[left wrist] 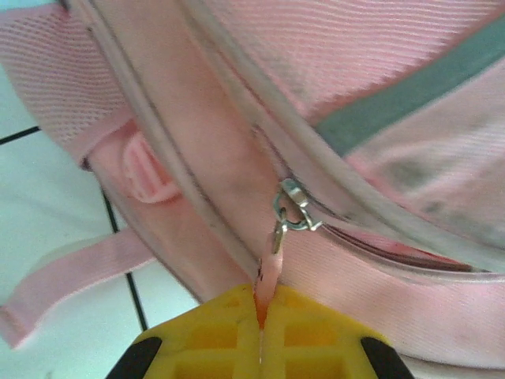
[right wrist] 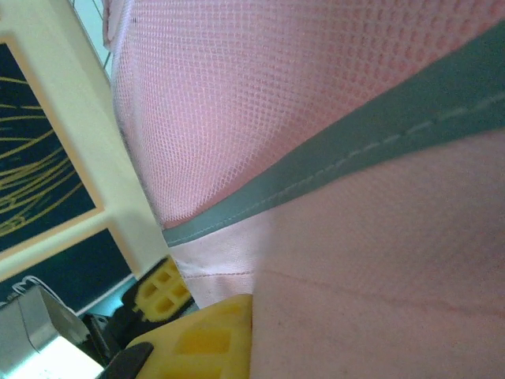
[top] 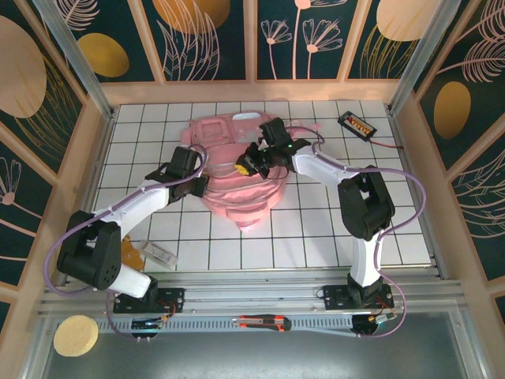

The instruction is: Pack the student bag

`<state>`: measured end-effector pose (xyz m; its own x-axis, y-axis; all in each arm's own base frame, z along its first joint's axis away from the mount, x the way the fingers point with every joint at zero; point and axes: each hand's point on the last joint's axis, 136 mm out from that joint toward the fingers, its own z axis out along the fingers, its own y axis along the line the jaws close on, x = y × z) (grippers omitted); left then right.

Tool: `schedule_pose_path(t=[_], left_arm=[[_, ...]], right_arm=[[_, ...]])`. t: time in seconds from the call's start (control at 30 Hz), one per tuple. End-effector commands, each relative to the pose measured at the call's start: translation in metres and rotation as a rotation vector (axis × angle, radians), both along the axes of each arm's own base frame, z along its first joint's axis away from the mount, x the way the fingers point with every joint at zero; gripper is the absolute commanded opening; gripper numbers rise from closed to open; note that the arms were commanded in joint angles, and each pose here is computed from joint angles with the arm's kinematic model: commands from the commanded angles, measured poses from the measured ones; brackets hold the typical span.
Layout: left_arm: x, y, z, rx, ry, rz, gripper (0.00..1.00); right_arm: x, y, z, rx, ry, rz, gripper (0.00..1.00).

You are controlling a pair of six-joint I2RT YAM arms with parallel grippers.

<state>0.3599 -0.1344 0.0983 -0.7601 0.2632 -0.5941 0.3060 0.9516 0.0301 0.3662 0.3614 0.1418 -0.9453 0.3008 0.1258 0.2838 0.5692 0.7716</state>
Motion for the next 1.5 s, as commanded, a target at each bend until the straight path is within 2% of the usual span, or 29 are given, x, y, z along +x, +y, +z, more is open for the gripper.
schedule_pose_path(t=[0.0, 0.2, 0.4, 0.47, 0.5, 0.6, 0.63, 0.73, 0.87, 1.2, 1.33, 1.43, 1.47], left_arm=[[0.011, 0.042, 0.000, 0.157, -0.010, 0.143, 0.00], [0.031, 0.068, 0.006, 0.184, -0.024, 0.251, 0.00], [0.036, 0.075, 0.004, 0.199, -0.018, 0.260, 0.00], [0.036, 0.064, 0.008, 0.147, -0.025, 0.215, 0.17], [0.036, 0.061, 0.015, 0.120, -0.043, 0.207, 0.33], [0.031, 0.039, 0.044, -0.014, -0.105, 0.132, 0.92], [0.029, 0.029, 0.059, -0.077, -0.137, 0.097, 0.99], [0.021, 0.001, 0.095, -0.209, -0.213, 0.007, 0.99], [0.011, -0.049, 0.113, -0.192, -0.249, -0.141, 0.99], [0.026, -0.110, 0.105, -0.146, -0.228, -0.281, 0.99], [0.032, -0.119, 0.094, -0.099, -0.208, -0.295, 0.98], [0.042, -0.115, 0.085, -0.051, -0.208, -0.261, 0.91], [0.045, -0.113, 0.083, -0.037, -0.211, -0.246, 0.85]], right_arm=[[-0.005, -0.039, 0.001, -0.111, -0.040, 0.008, 0.00], [0.002, -0.064, -0.001, -0.145, -0.059, -0.018, 0.00], [0.013, -0.059, 0.015, -0.108, -0.109, -0.009, 0.00], [0.015, -0.053, 0.022, -0.078, -0.121, 0.006, 0.00], [0.016, -0.049, 0.027, -0.055, -0.128, 0.018, 0.00], [0.020, -0.040, 0.043, 0.000, -0.152, 0.028, 0.00], [0.021, -0.037, 0.050, 0.018, -0.160, 0.026, 0.00], [0.024, -0.031, 0.069, 0.058, -0.184, 0.031, 0.00], [0.027, -0.026, 0.090, 0.097, -0.210, 0.043, 0.00], [0.025, -0.011, 0.119, 0.166, -0.229, 0.079, 0.00], [0.025, -0.009, 0.121, 0.177, -0.224, 0.087, 0.00], [0.023, -0.008, 0.121, 0.184, -0.218, 0.096, 0.00], [0.022, -0.008, 0.120, 0.183, -0.215, 0.098, 0.00]])
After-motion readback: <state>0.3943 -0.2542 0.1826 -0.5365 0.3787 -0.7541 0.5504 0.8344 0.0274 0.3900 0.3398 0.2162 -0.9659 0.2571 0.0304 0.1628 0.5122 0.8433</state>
